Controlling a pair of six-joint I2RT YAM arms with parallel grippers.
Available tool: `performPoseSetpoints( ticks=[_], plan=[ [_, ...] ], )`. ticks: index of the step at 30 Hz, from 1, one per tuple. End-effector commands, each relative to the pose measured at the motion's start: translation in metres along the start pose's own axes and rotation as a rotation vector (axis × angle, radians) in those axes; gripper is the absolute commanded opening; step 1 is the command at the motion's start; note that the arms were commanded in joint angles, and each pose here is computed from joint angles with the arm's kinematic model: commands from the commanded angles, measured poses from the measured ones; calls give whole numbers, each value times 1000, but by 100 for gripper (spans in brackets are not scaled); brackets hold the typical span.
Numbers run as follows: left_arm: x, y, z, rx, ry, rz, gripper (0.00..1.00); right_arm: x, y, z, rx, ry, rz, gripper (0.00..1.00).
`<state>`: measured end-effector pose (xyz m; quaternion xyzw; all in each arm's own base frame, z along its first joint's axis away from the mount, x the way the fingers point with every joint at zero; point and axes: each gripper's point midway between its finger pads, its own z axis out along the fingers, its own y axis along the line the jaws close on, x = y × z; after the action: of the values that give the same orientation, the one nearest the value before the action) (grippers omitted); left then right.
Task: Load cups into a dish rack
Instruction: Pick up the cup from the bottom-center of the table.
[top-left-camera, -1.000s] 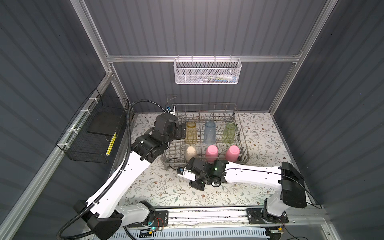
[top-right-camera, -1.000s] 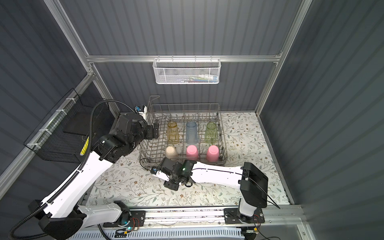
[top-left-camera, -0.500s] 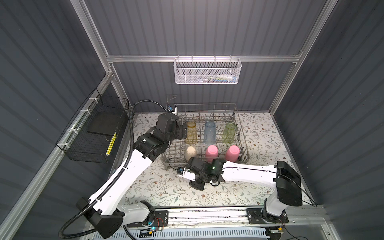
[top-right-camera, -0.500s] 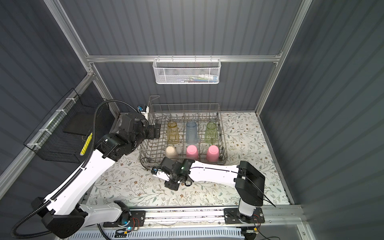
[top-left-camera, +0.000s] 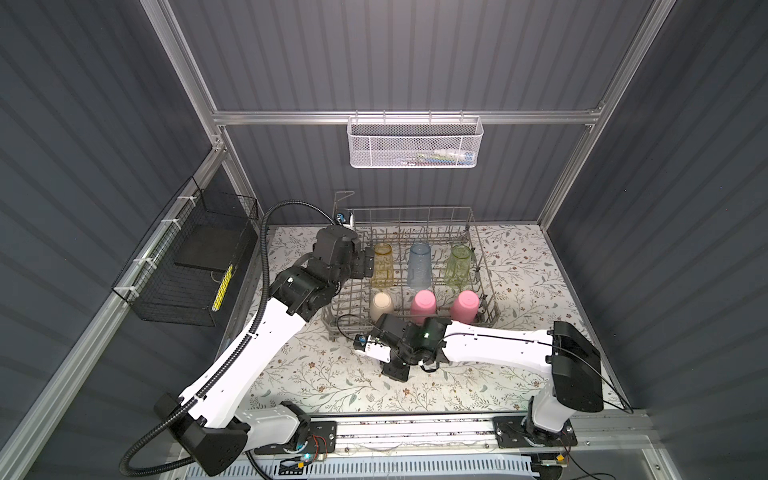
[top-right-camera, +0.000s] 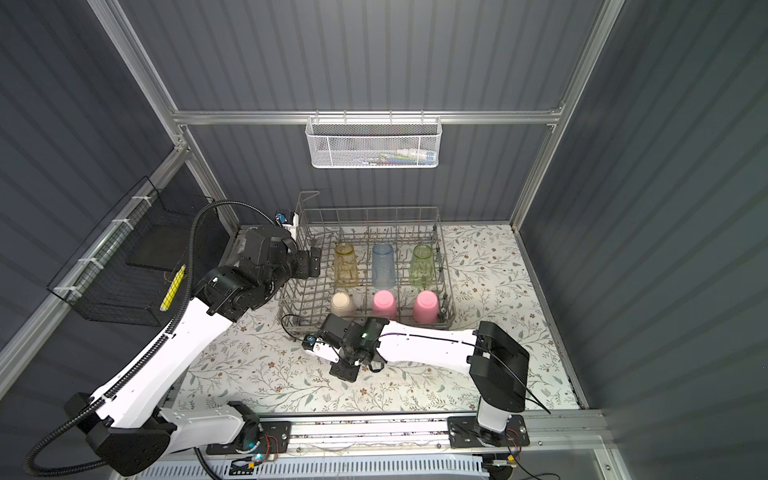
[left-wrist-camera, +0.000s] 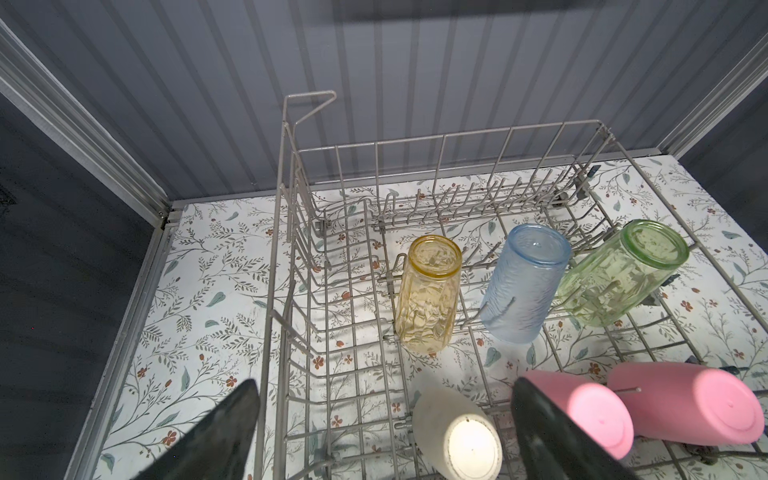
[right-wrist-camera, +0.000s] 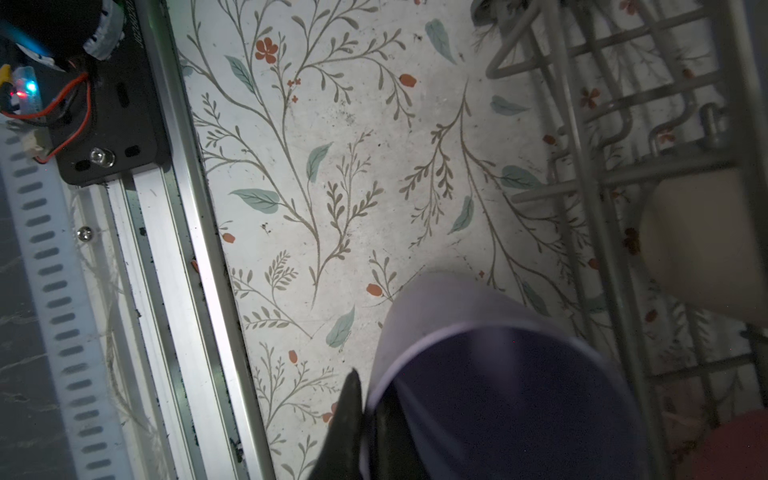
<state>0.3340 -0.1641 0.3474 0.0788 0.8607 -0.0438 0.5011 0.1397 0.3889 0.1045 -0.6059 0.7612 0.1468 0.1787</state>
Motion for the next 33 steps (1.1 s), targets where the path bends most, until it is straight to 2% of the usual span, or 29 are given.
performPoseSetpoints(
  ticks=[1,6,9,16,20,24,29,33],
  plan=[
    [-1,2,-4,8,-10,-10,94,-3,-1,-11,5,1,6,0],
    [-5,4,-11,12,-25,-15,94,-16,6,-44,-22,-72,-3,0],
    [-8,3,-15,30,-36,-20,94,-33,12,-86,-57,-192,-7,0],
    [-14,-13,-18,134,-57,-32,94,-65,15,-215,-230,-624,60,0],
    [-17,-38,-21,295,-59,-37,94,-65,-10,-281,-277,-890,165,0],
    [-21,-53,-23,431,-59,-76,94,-56,-36,-303,-293,-999,273,0],
    [-30,-70,-31,756,-71,-202,95,-49,-64,-306,-360,-1066,411,0],
    [-37,-76,-40,955,-77,-272,95,-45,-79,-308,-425,-1116,474,0]
  ],
)
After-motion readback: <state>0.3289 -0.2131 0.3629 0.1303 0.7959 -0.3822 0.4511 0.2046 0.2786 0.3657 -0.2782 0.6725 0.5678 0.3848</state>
